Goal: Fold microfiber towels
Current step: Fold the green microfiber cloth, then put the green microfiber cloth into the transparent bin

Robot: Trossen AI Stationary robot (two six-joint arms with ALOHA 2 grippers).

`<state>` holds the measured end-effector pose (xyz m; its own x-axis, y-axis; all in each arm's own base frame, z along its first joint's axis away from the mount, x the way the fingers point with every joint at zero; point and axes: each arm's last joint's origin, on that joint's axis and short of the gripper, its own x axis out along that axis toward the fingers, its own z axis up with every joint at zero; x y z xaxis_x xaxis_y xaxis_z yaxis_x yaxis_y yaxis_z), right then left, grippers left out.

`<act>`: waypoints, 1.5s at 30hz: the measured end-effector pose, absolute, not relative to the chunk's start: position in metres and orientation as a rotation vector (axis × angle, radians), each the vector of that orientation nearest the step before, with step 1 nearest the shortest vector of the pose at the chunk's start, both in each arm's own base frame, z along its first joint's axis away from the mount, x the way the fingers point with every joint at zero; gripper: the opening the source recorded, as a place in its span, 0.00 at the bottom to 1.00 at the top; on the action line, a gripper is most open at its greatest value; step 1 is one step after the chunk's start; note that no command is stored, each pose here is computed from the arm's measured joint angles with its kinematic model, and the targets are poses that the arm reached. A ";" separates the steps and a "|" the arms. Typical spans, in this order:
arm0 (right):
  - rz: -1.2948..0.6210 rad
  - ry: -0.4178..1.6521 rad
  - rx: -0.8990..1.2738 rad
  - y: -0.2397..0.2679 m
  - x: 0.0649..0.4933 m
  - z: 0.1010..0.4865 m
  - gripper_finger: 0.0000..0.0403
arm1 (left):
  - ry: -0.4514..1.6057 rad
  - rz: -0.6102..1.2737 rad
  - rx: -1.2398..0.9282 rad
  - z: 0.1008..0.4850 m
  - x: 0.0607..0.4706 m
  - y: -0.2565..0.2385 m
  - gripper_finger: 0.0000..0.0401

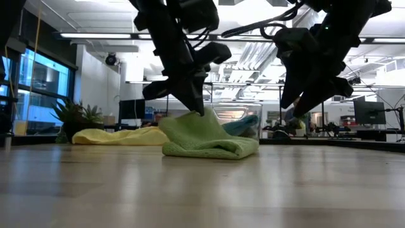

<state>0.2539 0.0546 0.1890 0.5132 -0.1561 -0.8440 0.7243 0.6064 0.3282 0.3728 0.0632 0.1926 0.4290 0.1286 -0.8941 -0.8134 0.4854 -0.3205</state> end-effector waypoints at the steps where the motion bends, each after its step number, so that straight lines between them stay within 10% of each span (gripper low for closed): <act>1: -0.592 0.877 0.746 0.055 0.254 0.189 0.46 | 0.943 0.685 -0.867 0.193 0.373 0.061 0.00; 14: -0.581 0.873 0.740 0.055 0.255 0.190 0.46 | 0.924 0.717 -0.851 0.193 0.374 0.059 0.08; 30: -0.577 0.846 0.769 0.054 0.256 0.193 0.46 | 1.142 0.792 -0.522 0.224 0.332 0.087 0.48; 45: -0.650 0.736 1.117 0.047 0.278 0.181 0.67 | 0.544 0.432 -0.582 0.276 0.237 0.033 0.52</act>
<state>0.2780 0.0465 0.1806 0.6005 -0.0950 -0.7940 0.7763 0.3074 0.5503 0.2372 0.0331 0.2756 0.7751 0.2275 -0.5895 -0.5228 0.7549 -0.3960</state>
